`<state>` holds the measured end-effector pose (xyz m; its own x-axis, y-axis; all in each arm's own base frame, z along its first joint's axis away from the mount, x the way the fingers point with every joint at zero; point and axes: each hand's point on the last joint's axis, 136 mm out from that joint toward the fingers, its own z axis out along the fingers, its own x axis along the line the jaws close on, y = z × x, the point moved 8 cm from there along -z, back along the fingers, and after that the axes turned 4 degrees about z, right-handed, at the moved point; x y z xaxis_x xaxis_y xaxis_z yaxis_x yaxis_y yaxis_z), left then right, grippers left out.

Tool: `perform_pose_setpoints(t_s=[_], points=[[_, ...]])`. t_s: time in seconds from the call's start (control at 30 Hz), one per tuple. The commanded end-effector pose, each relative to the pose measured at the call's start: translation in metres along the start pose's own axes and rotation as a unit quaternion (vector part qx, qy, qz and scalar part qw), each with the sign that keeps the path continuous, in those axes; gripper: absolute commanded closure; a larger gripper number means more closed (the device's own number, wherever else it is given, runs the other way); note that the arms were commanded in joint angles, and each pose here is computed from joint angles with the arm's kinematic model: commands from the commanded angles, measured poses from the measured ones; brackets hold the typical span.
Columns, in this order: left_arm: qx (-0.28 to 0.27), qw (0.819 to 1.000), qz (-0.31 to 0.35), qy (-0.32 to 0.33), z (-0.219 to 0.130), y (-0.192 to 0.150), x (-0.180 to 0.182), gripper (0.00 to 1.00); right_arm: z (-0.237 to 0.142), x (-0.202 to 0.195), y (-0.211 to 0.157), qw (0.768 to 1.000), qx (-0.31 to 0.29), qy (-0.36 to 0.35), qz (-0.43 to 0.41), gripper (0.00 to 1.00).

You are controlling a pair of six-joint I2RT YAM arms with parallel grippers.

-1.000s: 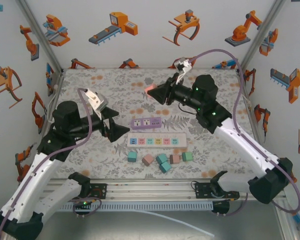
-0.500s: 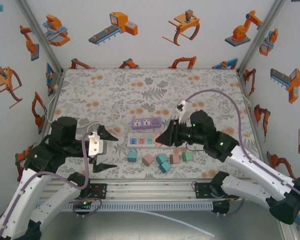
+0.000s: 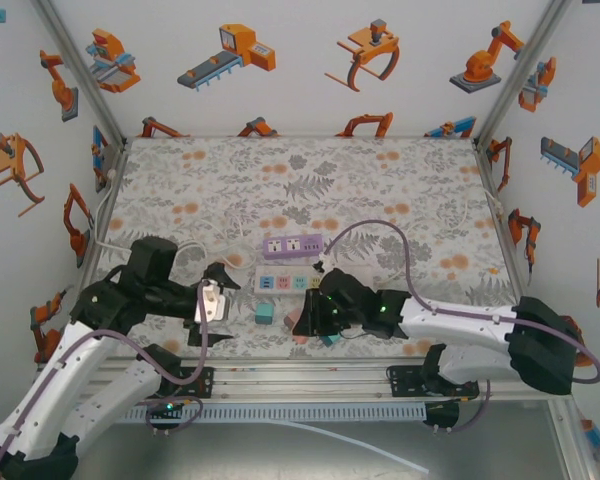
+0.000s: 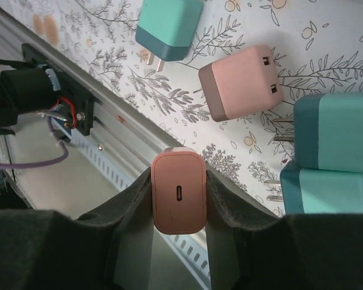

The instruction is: Pull the plug off the socket

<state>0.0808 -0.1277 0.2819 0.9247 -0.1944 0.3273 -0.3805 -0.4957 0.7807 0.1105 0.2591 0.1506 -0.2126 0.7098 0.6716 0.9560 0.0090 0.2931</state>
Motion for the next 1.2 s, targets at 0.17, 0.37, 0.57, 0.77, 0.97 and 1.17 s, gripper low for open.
perform_pose_setpoints(t_s=[0.17, 0.37, 0.57, 0.77, 0.97, 1.17], points=[[0.018, 1.0, 0.015, -0.013, 0.006, -0.01, -0.008, 0.03, 0.018, -0.02, -0.009, 0.997, -0.053, -0.015, 0.056, 1.0], [0.016, 1.0, 0.017, -0.008, 0.007, -0.011, -0.009, 0.03, 0.031, -0.025, -0.01, 0.996, -0.06, -0.015, 0.061, 0.96], [0.014, 1.0, 0.014, -0.005, 0.008, -0.011, -0.008, 0.03, 0.039, -0.027, -0.005, 0.994, -0.088, -0.024, 0.065, 0.82], [0.003, 1.0, 0.013, 0.005, 0.011, -0.013, -0.006, 0.03, 0.052, -0.021, 0.0, 0.994, -0.089, -0.03, 0.051, 0.68], [0.0, 1.0, 0.008, 0.009, 0.012, -0.013, -0.005, 0.03, 0.057, -0.015, 0.004, 0.994, -0.084, -0.04, 0.051, 0.58], [-0.003, 1.0, 0.009, 0.024, 0.011, -0.014, -0.007, 0.03, 0.046, -0.017, 0.006, 0.992, -0.096, -0.07, 0.049, 0.46]])
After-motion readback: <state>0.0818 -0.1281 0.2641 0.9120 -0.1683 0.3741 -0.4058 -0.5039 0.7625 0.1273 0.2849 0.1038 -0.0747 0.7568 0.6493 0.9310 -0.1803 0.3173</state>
